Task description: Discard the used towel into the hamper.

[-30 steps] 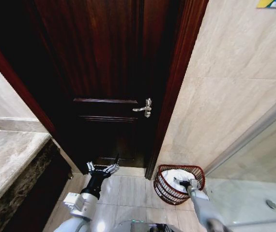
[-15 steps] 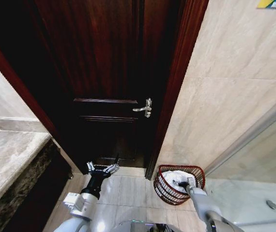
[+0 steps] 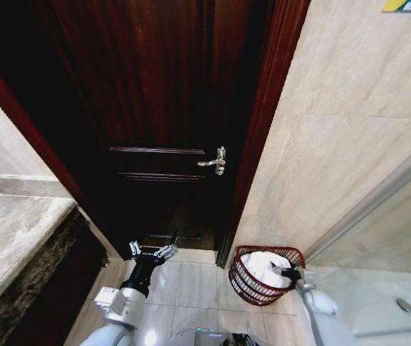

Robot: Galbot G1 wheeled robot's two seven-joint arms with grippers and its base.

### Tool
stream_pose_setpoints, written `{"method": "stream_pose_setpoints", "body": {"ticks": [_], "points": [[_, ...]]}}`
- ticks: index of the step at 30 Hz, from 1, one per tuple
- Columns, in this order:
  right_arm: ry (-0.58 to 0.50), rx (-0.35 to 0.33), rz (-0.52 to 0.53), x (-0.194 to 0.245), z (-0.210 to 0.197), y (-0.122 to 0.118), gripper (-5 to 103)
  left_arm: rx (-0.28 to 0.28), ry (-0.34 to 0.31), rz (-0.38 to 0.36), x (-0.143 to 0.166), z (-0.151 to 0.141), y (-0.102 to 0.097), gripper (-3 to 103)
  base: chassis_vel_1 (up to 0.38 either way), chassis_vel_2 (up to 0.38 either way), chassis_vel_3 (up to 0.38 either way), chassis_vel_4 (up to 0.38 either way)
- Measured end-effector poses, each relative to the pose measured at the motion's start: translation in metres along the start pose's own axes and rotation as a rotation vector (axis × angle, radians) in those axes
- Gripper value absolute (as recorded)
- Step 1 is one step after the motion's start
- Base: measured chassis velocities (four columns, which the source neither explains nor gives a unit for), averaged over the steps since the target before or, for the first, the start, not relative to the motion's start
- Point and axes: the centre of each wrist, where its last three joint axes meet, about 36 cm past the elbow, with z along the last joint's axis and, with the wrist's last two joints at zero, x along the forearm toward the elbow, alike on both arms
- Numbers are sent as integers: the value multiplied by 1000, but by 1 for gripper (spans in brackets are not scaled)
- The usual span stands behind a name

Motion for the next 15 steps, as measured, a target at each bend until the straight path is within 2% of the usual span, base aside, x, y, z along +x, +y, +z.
{"method": "stream_pose_setpoints", "body": {"ticks": [3,4,6,7,10,11,15], "points": [[-139,-3,11,42,-12,14,100,0,0,0,0,0,0,100,0,0,0,0],[-139,-3,11,42,-12,14,100,0,0,0,0,0,0,100,0,0,0,0],[-226,-14,21,64,-25,26,100,0,0,0,0,0,0,100,0,0,0,0],[-226,-14,21,64,-25,26,100,0,0,0,0,0,0,100,0,0,0,0],[-345,-33,34,96,-50,49,100,0,0,0,0,0,0,100,0,0,0,0],[-345,-33,34,96,-50,49,100,0,0,0,0,0,0,100,0,0,0,0],[-472,-83,15,131,-84,83,100,0,0,0,0,0,0,100,0,0,0,0]]}}
